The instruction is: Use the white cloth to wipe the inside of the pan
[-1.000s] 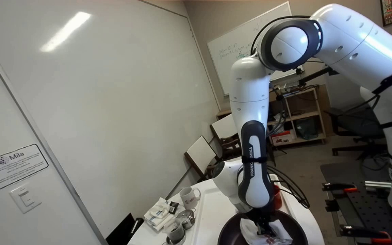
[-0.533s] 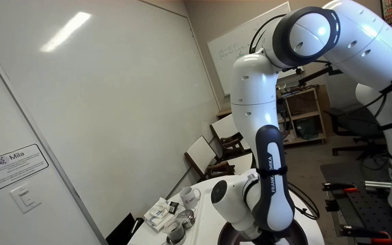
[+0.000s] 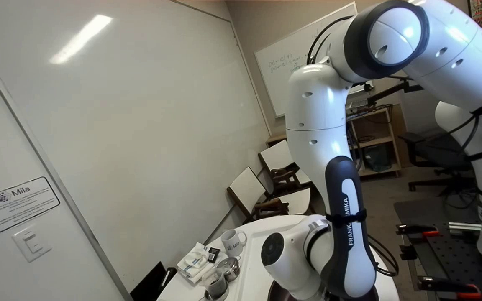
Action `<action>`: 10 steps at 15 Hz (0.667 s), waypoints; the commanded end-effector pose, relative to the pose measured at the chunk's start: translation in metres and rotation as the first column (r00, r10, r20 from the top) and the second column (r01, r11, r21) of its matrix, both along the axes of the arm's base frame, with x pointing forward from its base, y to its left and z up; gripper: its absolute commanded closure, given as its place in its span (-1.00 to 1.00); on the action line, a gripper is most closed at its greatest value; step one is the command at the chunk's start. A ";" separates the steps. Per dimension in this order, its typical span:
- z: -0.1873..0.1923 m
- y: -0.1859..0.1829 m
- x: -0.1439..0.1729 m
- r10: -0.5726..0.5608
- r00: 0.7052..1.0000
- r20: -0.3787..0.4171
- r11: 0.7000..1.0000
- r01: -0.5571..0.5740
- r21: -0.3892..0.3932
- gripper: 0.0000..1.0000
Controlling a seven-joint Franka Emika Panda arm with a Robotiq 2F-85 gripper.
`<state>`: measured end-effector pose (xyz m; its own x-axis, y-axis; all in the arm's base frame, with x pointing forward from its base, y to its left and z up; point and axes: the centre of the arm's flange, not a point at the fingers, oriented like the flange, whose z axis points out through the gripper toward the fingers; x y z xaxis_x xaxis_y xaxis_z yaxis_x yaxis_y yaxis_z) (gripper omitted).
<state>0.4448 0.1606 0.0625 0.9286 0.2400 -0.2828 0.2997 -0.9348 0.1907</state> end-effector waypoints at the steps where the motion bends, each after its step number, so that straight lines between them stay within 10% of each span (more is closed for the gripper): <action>1: -0.017 -0.018 -0.021 -0.033 0.999 -0.022 0.999 0.032 -0.012 0.81; 10: -0.018 -0.063 -0.072 -0.195 0.981 0.011 0.978 0.195 -0.068 0.81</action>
<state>0.4123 0.1196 0.0598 0.9550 0.1027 -0.2781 0.1685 -0.9599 0.2241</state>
